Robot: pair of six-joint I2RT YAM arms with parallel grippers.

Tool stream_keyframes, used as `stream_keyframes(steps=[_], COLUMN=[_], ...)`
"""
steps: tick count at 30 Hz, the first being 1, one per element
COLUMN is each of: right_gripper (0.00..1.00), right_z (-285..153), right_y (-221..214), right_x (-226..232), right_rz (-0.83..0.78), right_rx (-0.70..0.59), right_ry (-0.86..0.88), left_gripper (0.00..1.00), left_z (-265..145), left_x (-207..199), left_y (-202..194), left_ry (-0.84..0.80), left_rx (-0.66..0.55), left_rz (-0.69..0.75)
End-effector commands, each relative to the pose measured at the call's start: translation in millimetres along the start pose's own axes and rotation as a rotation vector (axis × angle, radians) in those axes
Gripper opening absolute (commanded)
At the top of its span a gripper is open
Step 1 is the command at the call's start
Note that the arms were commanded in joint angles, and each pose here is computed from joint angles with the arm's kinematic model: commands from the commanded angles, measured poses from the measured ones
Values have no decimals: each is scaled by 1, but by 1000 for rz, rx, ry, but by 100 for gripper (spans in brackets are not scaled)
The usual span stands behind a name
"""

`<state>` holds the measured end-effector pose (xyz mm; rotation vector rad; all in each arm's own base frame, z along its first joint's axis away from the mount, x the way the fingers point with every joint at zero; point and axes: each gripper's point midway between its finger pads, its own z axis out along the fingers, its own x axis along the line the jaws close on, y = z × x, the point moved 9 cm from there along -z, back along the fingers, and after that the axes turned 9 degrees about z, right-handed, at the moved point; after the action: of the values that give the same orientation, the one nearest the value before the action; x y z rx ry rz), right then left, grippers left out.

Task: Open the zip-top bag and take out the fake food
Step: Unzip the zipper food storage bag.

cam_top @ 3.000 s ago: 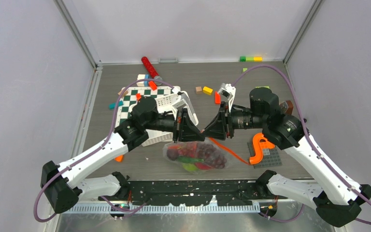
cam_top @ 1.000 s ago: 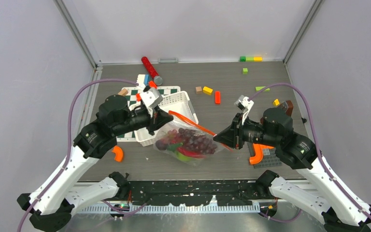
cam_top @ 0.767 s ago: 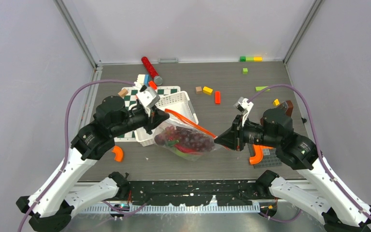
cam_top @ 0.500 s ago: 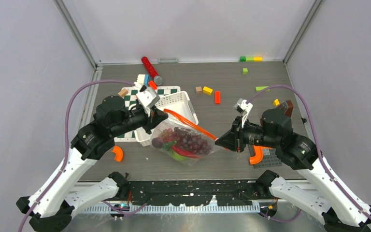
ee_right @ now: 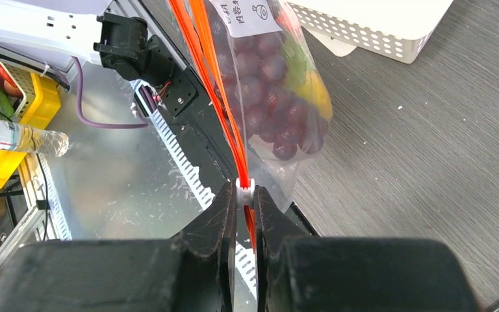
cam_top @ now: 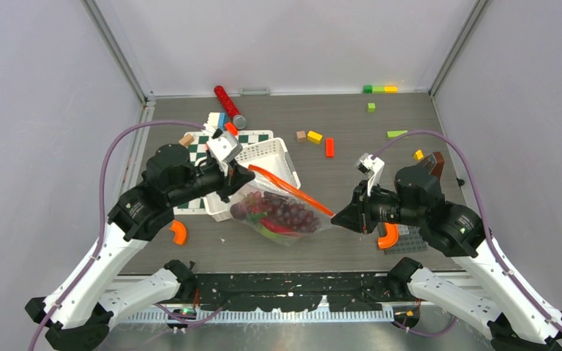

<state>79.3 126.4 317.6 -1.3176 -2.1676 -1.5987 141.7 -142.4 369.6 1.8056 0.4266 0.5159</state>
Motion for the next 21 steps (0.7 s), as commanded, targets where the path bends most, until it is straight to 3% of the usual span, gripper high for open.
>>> stream_keyframes(steps=[1,21], right_gripper=[0,0], right_z=[-10,-8], right_y=[2,4], right_x=[3,2], right_rz=[-15,-25], right_rx=[3,81], right_ry=[-21,-53], left_gripper=[0,0], left_z=[0,6], left_x=[7,4], left_y=[13,10], left_ry=[37,-3], left_rx=[-69,-72], left_rz=[36,15])
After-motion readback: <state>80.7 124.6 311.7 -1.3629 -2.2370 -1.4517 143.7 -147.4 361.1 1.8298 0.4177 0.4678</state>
